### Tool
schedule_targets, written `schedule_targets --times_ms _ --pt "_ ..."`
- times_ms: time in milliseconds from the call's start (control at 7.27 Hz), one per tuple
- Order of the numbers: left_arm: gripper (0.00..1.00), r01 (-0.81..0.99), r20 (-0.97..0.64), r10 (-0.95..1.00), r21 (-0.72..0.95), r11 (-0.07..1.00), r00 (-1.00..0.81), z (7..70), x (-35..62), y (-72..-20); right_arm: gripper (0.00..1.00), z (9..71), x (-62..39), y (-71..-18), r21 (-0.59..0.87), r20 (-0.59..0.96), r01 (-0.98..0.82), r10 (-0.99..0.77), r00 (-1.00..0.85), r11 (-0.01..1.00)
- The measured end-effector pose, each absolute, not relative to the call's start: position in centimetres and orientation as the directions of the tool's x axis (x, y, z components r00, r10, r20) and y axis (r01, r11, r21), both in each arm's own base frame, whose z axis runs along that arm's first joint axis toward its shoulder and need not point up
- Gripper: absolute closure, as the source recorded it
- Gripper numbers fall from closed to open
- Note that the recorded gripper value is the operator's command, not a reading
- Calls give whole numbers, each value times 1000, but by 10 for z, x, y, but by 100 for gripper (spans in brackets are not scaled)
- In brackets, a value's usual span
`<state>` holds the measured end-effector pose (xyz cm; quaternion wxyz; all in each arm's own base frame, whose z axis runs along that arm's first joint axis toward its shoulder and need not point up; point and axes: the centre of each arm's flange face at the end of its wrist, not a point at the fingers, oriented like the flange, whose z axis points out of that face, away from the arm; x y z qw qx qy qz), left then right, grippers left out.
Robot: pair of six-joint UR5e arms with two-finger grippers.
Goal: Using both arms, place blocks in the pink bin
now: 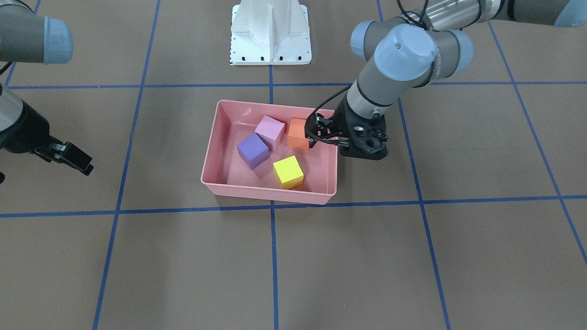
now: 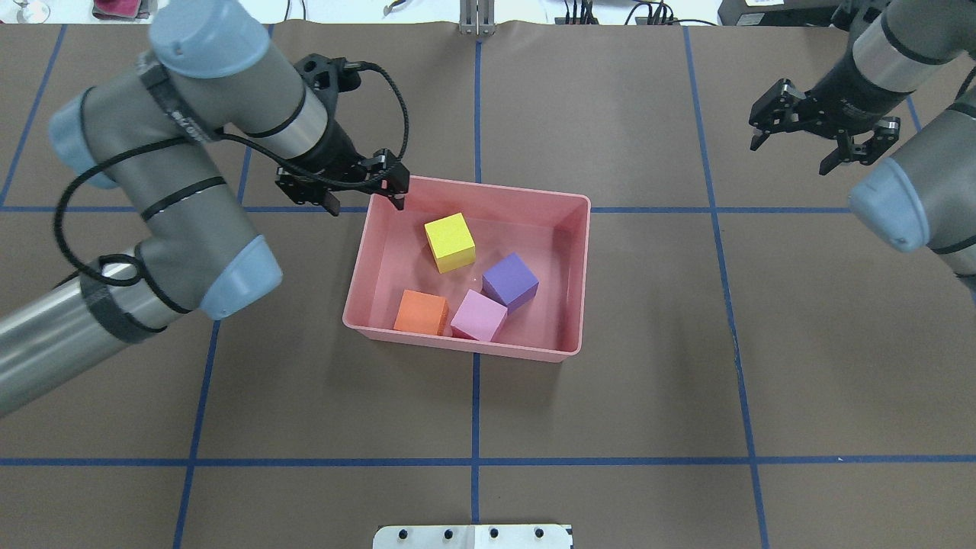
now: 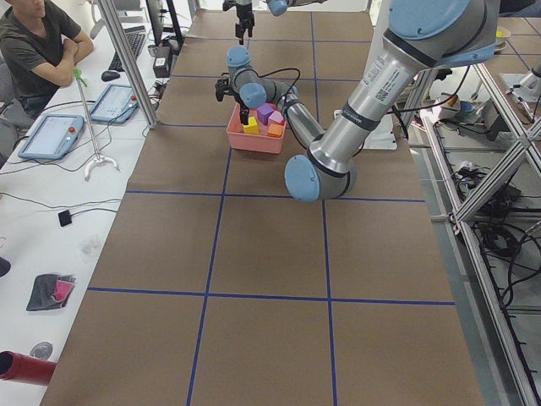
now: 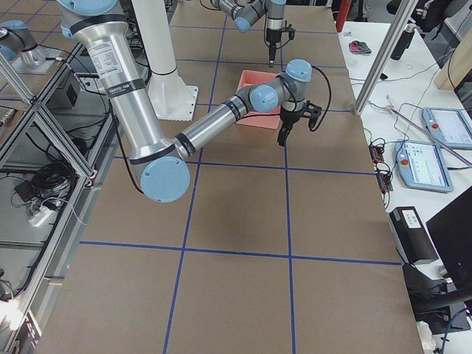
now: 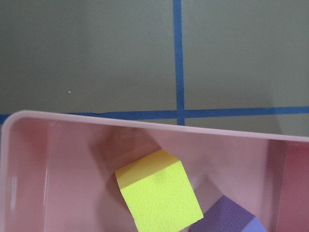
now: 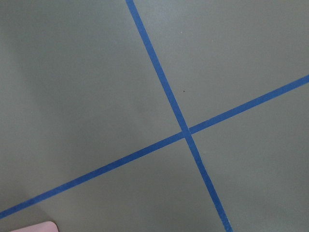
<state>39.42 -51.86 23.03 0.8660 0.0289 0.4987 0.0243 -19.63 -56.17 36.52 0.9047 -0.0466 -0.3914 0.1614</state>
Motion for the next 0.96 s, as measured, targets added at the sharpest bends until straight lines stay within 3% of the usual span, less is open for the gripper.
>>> schedule_targets --times_ms 550,963 --pt "1 -142 -717 321 299 943 619 412 186 -484 1 494 -62 -540 -55 691 -76 93 717 996" --pt "1 -183 -659 326 278 943 678 522 38 -506 1 551 -19 -534 -52 732 -4 41 680 999"
